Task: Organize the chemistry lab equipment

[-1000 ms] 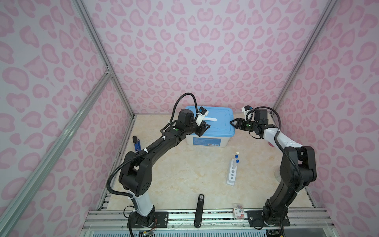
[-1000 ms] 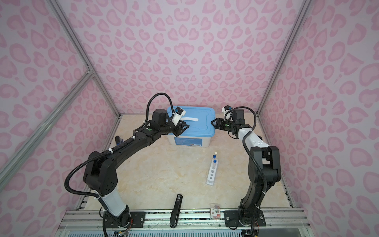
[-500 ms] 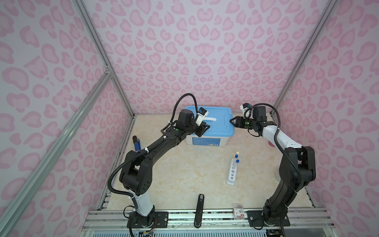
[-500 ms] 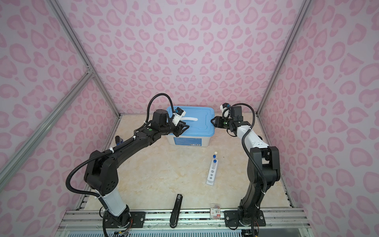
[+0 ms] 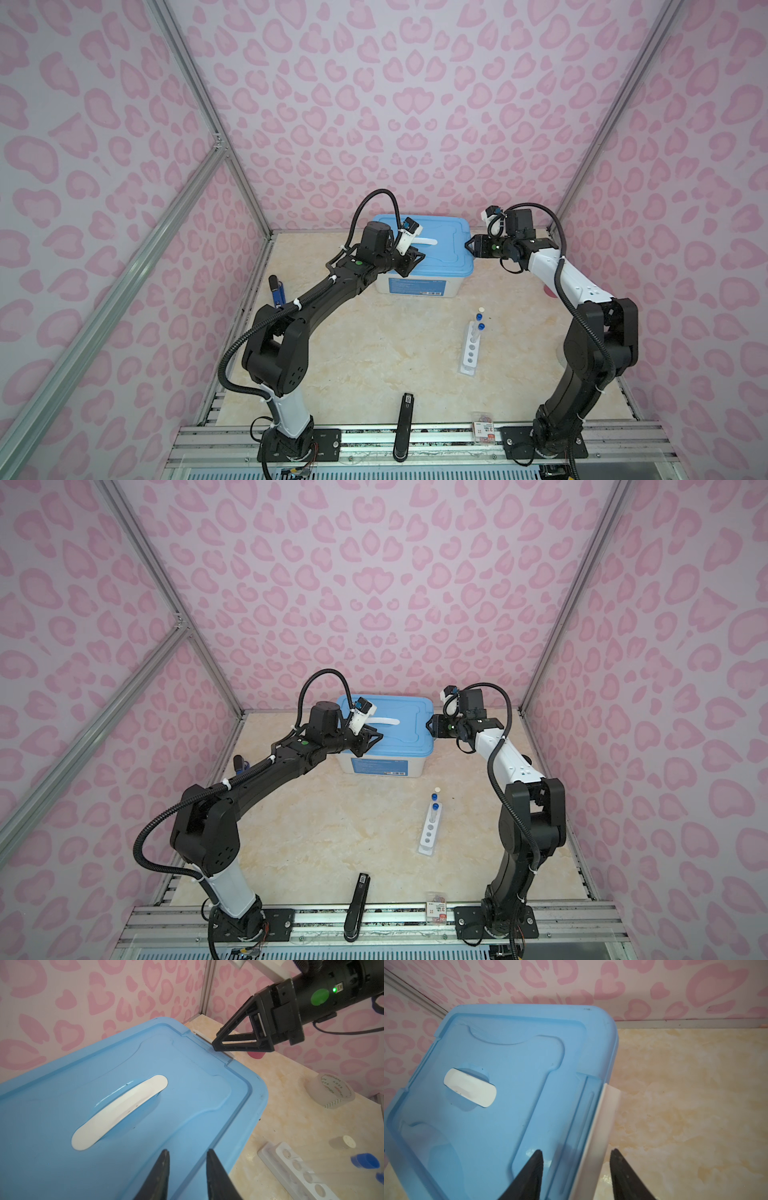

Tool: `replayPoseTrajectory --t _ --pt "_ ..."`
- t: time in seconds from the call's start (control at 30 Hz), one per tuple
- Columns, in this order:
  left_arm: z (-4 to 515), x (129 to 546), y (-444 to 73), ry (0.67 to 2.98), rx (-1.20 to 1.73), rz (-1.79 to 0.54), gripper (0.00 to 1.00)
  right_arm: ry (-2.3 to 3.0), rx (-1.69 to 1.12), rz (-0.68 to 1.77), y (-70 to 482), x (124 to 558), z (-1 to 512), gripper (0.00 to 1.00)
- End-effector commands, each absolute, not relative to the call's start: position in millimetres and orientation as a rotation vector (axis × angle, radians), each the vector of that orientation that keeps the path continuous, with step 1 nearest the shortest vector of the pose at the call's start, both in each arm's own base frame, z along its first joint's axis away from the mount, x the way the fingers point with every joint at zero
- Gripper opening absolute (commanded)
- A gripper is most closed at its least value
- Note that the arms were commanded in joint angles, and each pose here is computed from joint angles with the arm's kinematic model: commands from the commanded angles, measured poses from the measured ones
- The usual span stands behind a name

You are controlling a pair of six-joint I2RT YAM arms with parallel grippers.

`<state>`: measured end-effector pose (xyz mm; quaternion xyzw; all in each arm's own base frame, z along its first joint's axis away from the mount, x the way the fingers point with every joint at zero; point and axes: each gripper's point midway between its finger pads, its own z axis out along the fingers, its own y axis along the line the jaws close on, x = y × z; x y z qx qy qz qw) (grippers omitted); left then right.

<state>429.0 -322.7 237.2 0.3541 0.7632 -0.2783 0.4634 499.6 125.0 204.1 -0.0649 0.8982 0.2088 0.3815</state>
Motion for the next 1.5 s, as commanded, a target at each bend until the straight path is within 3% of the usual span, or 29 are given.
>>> replayPoseTrajectory --t 0.0,0.53,0.97,1.47 --pt "240 430 -325 1.854 0.873 -0.692 0.32 2.340 -0.170 0.476 120 498 191 0.52" --pt "241 429 -325 1.853 0.874 -0.694 0.32 2.353 -0.159 0.550 129 501 179 0.62" --pt "240 429 -324 1.853 0.876 -0.691 0.31 2.348 -0.124 0.556 127 504 175 0.47" --pt "242 428 -325 1.849 0.877 -0.700 0.31 2.394 -0.140 0.440 122 501 169 0.43"
